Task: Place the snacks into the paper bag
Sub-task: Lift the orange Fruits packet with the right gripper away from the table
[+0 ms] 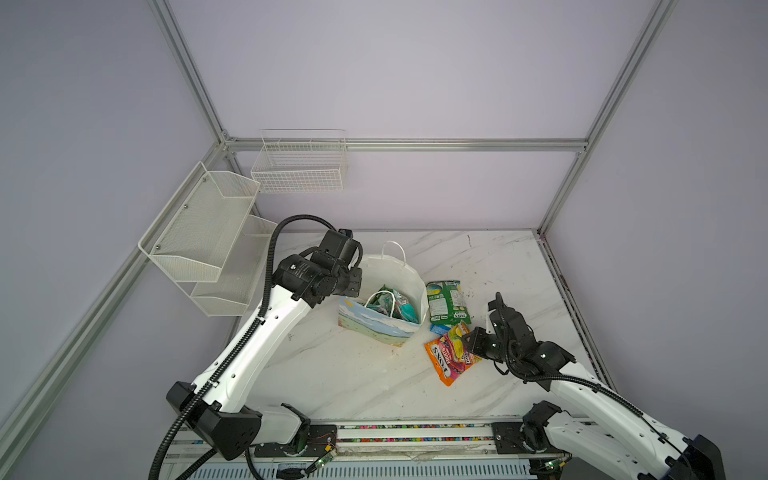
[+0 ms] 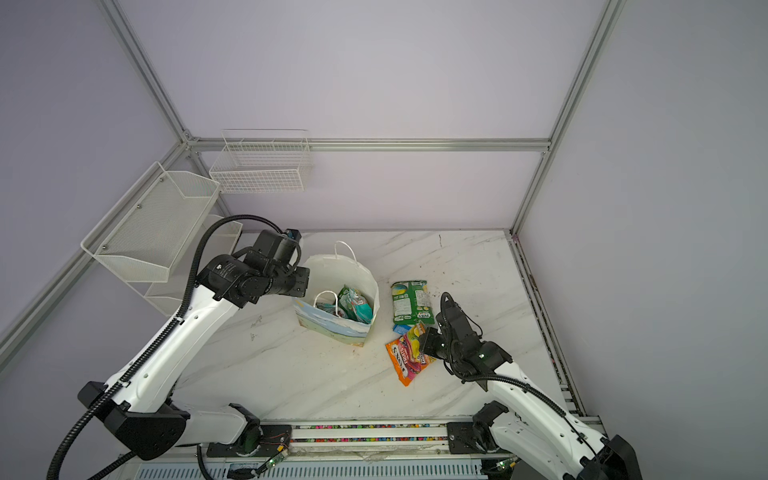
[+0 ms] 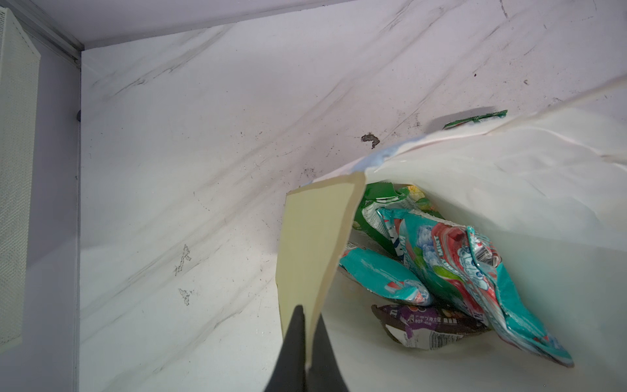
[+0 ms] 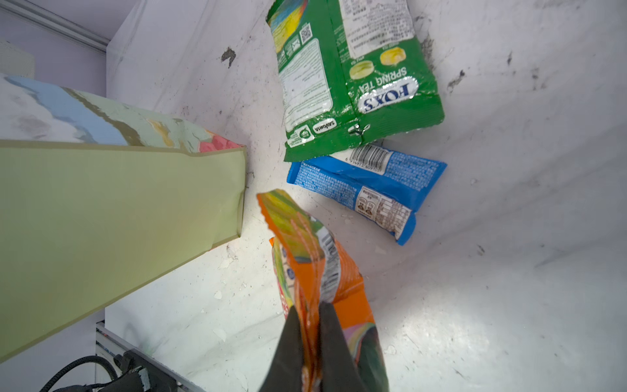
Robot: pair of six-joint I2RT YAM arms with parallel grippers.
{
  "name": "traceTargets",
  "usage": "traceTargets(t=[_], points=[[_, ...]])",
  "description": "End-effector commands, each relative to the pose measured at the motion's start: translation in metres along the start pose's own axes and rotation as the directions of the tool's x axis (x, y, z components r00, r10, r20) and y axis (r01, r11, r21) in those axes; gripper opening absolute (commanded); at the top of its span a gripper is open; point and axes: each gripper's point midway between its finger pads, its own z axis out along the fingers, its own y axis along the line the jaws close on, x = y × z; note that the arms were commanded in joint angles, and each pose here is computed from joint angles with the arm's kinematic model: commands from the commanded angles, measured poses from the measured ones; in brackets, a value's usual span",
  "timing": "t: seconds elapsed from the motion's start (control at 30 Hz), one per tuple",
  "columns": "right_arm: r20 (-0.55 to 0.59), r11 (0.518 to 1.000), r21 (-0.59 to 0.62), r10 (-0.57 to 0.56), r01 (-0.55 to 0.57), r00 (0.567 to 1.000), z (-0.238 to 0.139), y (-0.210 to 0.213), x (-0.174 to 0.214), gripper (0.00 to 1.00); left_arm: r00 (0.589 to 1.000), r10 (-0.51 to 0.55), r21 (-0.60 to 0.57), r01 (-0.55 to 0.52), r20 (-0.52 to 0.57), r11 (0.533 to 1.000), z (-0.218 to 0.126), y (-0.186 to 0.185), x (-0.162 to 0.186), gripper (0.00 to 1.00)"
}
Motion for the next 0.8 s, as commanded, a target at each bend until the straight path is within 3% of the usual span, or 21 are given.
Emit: traceTargets(t=[0.0, 0.77], points=[[0.05, 0.998, -0.026, -0.057, 0.059, 0.997, -0.015, 0.014, -0.014, 0.0, 0.996, -0.028, 0.026, 0.026, 0.08, 0.999, -0.021, 0.001, -0.015, 0.0], [0.266, 0.974, 0.022, -0.224, 0.226, 0.938, -0.073, 0.058, -0.082, 0.0, 0.994, -0.033, 0.042, 0.029, 0.101, 0.999, -0.035, -0.001, -0.02, 0.0]])
